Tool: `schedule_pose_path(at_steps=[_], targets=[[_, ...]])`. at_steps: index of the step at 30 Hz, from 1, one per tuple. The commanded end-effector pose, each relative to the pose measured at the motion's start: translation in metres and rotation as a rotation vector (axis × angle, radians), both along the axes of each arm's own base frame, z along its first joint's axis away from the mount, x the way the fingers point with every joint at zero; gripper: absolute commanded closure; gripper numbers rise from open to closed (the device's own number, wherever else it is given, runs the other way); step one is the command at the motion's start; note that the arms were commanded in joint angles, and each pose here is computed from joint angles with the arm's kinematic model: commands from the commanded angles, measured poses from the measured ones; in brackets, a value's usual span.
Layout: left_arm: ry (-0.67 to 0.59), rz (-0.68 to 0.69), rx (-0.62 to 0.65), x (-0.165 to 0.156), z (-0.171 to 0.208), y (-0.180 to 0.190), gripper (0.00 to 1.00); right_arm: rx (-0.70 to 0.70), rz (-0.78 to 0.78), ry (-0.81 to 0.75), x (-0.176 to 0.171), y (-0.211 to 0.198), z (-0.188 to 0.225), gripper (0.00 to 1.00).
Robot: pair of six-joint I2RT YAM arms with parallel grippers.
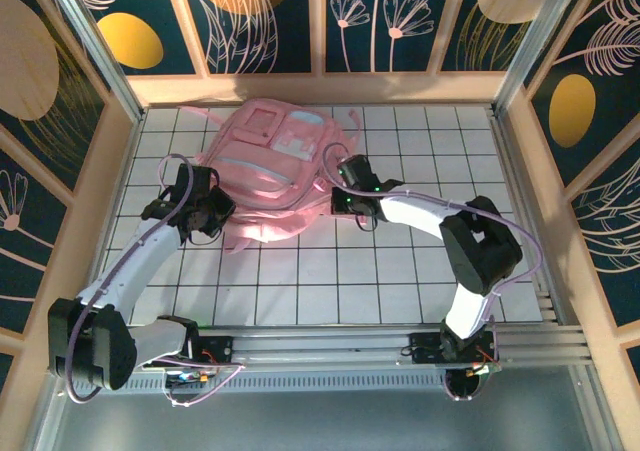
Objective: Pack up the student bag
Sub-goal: Zip the student bag at the top-center of the table.
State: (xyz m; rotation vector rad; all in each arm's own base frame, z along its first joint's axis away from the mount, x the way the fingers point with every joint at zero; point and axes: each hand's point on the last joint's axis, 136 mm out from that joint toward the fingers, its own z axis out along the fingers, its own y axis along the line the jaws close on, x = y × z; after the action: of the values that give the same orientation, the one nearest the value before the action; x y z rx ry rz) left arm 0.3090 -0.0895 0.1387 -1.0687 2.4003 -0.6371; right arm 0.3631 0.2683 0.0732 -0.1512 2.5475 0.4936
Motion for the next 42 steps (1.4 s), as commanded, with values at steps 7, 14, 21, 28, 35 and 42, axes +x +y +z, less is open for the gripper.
schedule_pose_path(at_steps=[7,14,21,28,35,42], targets=[[-0.138,-0.061,-0.055,0.018,0.021,-0.012,1.00,0.007,-0.115,0.044,0.023,-0.026,-0.011,0.82],[-0.146,-0.306,-0.107,0.013,0.017,-0.102,1.00,-0.028,-0.210,-0.028,0.005,-0.060,0.014,0.54],[-0.151,-0.438,-0.051,-0.007,0.011,-0.141,1.00,-0.050,-0.373,-0.138,-0.022,-0.110,0.049,0.43],[-0.095,-0.598,-0.046,-0.044,-0.016,-0.172,1.00,-0.027,-0.430,-0.235,-0.021,-0.136,0.085,0.43],[-0.076,-0.684,-0.086,-0.077,-0.023,-0.178,1.00,-0.023,-0.445,-0.259,-0.018,-0.143,0.088,0.43],[-0.052,-0.788,-0.242,-0.104,-0.025,-0.205,0.91,-0.010,-0.453,-0.241,-0.019,-0.147,0.077,0.44]])
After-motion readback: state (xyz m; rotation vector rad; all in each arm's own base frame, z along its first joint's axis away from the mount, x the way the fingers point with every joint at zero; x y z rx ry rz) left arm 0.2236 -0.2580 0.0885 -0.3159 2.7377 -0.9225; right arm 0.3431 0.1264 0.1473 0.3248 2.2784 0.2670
